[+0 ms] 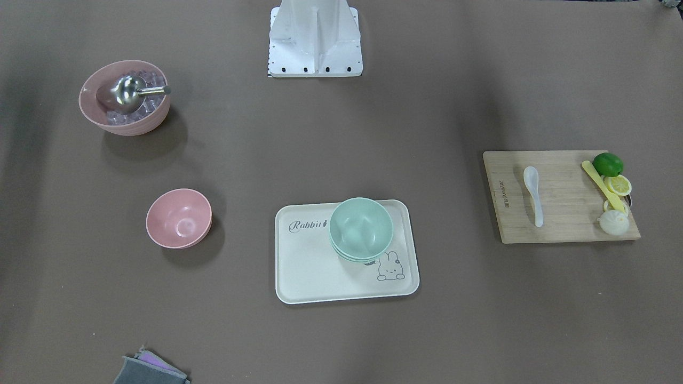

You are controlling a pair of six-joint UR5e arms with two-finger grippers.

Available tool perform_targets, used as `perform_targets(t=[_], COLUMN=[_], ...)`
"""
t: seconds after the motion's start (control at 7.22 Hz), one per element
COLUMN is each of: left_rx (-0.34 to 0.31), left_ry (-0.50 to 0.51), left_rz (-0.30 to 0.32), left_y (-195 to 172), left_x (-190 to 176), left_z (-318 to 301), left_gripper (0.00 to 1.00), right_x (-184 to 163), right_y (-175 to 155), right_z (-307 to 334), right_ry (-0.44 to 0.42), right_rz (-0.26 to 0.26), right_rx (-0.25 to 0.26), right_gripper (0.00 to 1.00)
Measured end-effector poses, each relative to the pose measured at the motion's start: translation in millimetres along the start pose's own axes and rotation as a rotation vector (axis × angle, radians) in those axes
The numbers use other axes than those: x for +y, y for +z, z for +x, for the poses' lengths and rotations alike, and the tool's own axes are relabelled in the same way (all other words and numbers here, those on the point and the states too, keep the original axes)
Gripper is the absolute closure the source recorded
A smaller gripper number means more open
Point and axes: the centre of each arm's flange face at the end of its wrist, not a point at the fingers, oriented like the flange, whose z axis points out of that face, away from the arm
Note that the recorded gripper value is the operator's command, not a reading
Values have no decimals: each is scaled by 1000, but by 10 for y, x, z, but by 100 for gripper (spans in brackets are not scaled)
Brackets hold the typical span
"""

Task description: Stack pink bowl on green and place spoon

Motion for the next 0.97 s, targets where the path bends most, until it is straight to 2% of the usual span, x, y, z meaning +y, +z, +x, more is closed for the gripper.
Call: perform_targets(t=[0.28, 0.69, 0.83, 0.97], left_rx=[21, 97, 114, 119], left_ry=[74, 164, 184, 193], left_rz=[21, 51, 57, 36], left_y=[-25, 88, 155, 326], left_x=[-313, -725, -803, -836], left_z=[403, 1514, 1769, 1962], left_gripper=[2, 2, 2, 2], right_x=[-236, -613, -710, -793], right_y=[-98, -182, -62, 132], right_z=[-296, -974, -1227, -1487], right_ry=[-47, -161, -217, -277], right_rz=[26, 53, 55, 73], right_rx=[-13, -40, -40, -43], right_gripper=[0, 0, 0, 0])
